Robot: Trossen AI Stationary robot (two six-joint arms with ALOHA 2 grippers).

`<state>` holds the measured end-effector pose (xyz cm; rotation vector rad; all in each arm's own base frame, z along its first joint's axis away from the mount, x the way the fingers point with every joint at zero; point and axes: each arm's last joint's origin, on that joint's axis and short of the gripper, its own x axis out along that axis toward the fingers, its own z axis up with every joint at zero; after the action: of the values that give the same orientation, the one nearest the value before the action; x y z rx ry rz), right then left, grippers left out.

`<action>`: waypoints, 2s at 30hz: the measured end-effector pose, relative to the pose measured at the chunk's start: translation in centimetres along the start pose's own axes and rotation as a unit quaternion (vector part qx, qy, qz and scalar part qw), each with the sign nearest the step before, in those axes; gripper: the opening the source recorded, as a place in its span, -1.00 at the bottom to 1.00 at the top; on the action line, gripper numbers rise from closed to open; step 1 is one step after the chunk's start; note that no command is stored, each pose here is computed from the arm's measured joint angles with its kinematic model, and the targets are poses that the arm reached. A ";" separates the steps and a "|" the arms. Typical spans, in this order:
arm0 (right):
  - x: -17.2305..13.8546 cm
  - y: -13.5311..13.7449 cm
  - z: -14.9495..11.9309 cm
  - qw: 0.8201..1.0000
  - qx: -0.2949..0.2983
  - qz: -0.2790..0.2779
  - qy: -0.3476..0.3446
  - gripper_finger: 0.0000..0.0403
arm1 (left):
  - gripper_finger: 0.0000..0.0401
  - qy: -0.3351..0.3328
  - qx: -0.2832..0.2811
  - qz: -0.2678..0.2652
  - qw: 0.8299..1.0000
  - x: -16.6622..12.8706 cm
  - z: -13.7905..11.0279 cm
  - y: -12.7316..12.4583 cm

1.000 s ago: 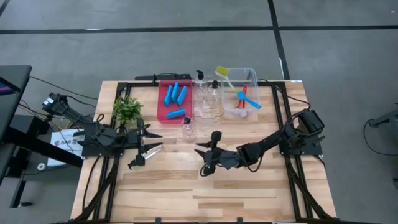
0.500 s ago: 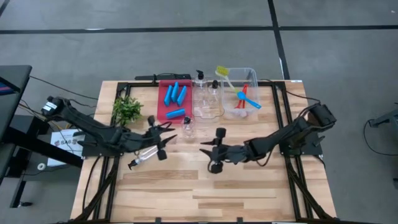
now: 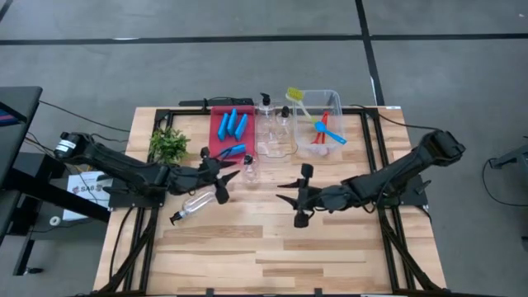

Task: Pick & Place Kitchen Sink Supplies
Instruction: Put the spray bottle into the transparent bin

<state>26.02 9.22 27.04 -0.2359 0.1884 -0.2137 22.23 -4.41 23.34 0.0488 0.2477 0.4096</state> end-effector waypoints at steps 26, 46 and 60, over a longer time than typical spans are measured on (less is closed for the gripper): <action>-0.2 0.3 -0.8 0.999 -0.007 0.010 0.037 -0.44 | 0.01 0.039 0.014 0.064 0.997 4.7 -3.3 -0.3; -0.2 0.3 -0.8 0.999 -0.008 0.010 0.037 -0.44 | 0.01 0.013 -0.025 0.050 0.998 5.4 -2.5 0.6; -0.2 0.3 -0.8 0.999 -0.007 0.010 0.037 -0.44 | 0.01 0.012 -0.044 0.010 0.999 6.3 -2.3 2.0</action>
<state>25.73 9.42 26.21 -0.2406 0.2654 -0.2015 26.47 -0.03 19.84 -0.0394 0.2530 0.4408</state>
